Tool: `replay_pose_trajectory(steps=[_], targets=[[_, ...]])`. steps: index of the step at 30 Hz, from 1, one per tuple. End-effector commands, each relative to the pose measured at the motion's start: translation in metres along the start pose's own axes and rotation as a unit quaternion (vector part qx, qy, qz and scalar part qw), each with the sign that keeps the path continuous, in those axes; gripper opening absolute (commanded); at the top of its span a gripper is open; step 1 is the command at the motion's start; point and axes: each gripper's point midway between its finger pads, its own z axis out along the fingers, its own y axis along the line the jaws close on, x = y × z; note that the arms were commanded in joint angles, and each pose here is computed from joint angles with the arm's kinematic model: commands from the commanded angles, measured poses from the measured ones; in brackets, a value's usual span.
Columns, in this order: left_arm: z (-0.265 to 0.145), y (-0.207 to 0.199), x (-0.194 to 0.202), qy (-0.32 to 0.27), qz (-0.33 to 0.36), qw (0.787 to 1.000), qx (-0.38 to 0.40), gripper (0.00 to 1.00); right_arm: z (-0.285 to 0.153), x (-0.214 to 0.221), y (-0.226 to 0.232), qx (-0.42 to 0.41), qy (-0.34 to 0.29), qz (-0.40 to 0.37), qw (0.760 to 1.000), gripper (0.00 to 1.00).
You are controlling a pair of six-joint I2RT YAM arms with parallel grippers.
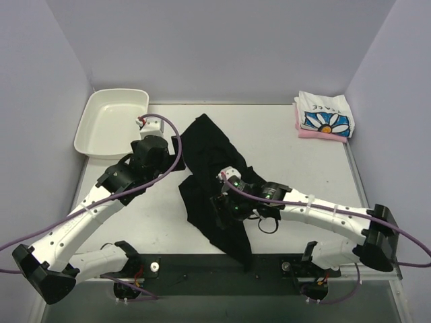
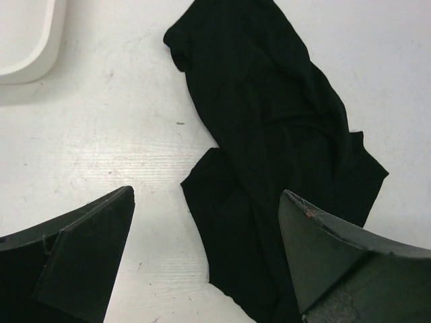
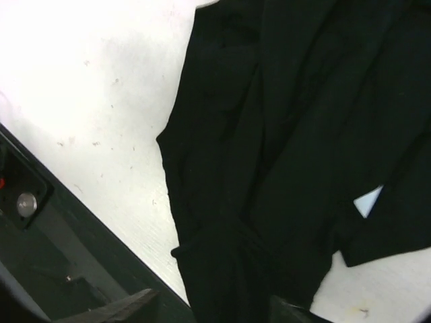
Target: Fold and stack the t-shirts
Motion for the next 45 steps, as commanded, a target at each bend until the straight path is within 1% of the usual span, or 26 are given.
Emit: replay_pose_trajectory(steps=[1,2,4,7,8,10,11,13,15,16,18,23,30,31,33,34,36,37,38,39,41,42,44,45], targets=[[-0.003,-0.007,-0.002,0.002,-0.022,0.999,0.025,0.97,0.02,-0.004,0.014,0.021,-0.001,0.001,1.0,0.57],[-0.003,-0.006,-0.002,0.003,-0.021,0.999,0.025,0.97,0.026,0.003,0.015,0.035,0.004,-0.009,0.999,0.54],[-0.004,-0.006,-0.001,0.006,-0.02,0.999,0.027,0.97,0.026,0.011,0.007,0.062,0.002,-0.014,0.998,0.54],[-0.005,-0.005,0.0,0.008,-0.018,0.999,0.03,0.97,0.013,0.029,-0.005,0.081,-0.012,-0.002,0.997,0.54],[-0.005,-0.004,0.002,0.01,-0.018,0.999,0.029,0.98,0.006,0.037,-0.013,0.086,-0.023,0.015,0.996,0.53],[-0.005,-0.004,0.001,0.008,-0.019,0.999,0.032,0.97,0.0,0.058,-0.018,0.09,-0.017,0.017,0.996,0.53],[-0.004,-0.004,0.002,0.009,-0.019,0.999,0.032,0.97,-0.002,0.07,-0.025,0.096,-0.019,0.033,0.995,0.53],[-0.002,-0.005,0.003,0.01,-0.02,0.999,0.033,0.98,-0.006,0.091,-0.031,0.107,-0.008,0.03,0.994,0.53],[0.001,-0.008,0.004,0.01,-0.021,0.999,0.038,0.98,-0.006,0.105,-0.04,0.124,-0.004,0.041,0.991,0.53],[0.002,-0.009,0.004,0.01,-0.022,0.999,0.039,0.98,-0.006,0.112,-0.038,0.121,0.001,0.034,0.992,0.53],[0.006,-0.013,0.004,0.013,-0.021,0.999,0.042,0.98,-0.003,0.12,-0.04,0.129,0.007,0.039,0.991,0.53],[0.013,-0.017,0.006,0.02,-0.018,0.999,0.042,0.97,0.006,0.132,-0.038,0.149,0.024,0.021,0.988,0.53],[0.03,-0.015,0.021,0.041,-0.008,0.999,0.024,0.97,0.02,0.14,-0.028,0.144,0.046,0.008,0.988,0.52],[0.032,-0.014,0.023,0.045,-0.008,0.999,0.02,0.97,0.021,0.141,-0.027,0.145,0.048,0.007,0.988,0.51],[0.038,-0.011,0.03,0.052,-0.007,0.999,0.012,0.97,0.023,0.143,-0.023,0.139,0.05,0.007,0.989,0.43],[0.041,-0.011,0.032,0.053,-0.008,0.999,0.009,0.97,0.024,0.145,-0.022,0.137,0.053,0.006,0.989,0.34],[0.05,-0.009,0.041,0.066,-0.007,0.998,-0.002,0.97,0.025,0.148,-0.022,0.137,0.056,0.007,0.989,0.21],[0.055,-0.007,0.045,0.071,-0.005,0.997,-0.008,0.98,0.025,0.149,-0.02,0.136,0.057,0.005,0.989,0.09],[0.059,-0.007,0.048,0.076,-0.004,0.997,-0.011,0.97,0.025,0.151,-0.02,0.137,0.058,0.004,0.989,0.0],[0.07,-0.008,0.057,0.089,0.001,0.996,-0.017,0.98,0.025,0.152,-0.02,0.139,0.057,0.007,0.989,0.0],[0.082,-0.012,0.061,0.094,0.001,0.995,-0.017,0.98,0.024,0.153,-0.019,0.138,0.054,0.006,0.989,0.0],[0.094,-0.014,0.069,0.106,0.006,0.994,-0.021,0.97,0.023,0.153,-0.021,0.142,0.052,0.004,0.989,0.0],[0.108,-0.024,0.061,0.096,0.009,0.995,-0.011,0.98,0.019,0.152,-0.02,0.143,0.045,0.001,0.989,0.0],[0.121,-0.026,0.069,0.106,0.017,0.994,-0.014,0.98,0.016,0.152,-0.023,0.151,0.046,-0.003,0.987,0.0]])
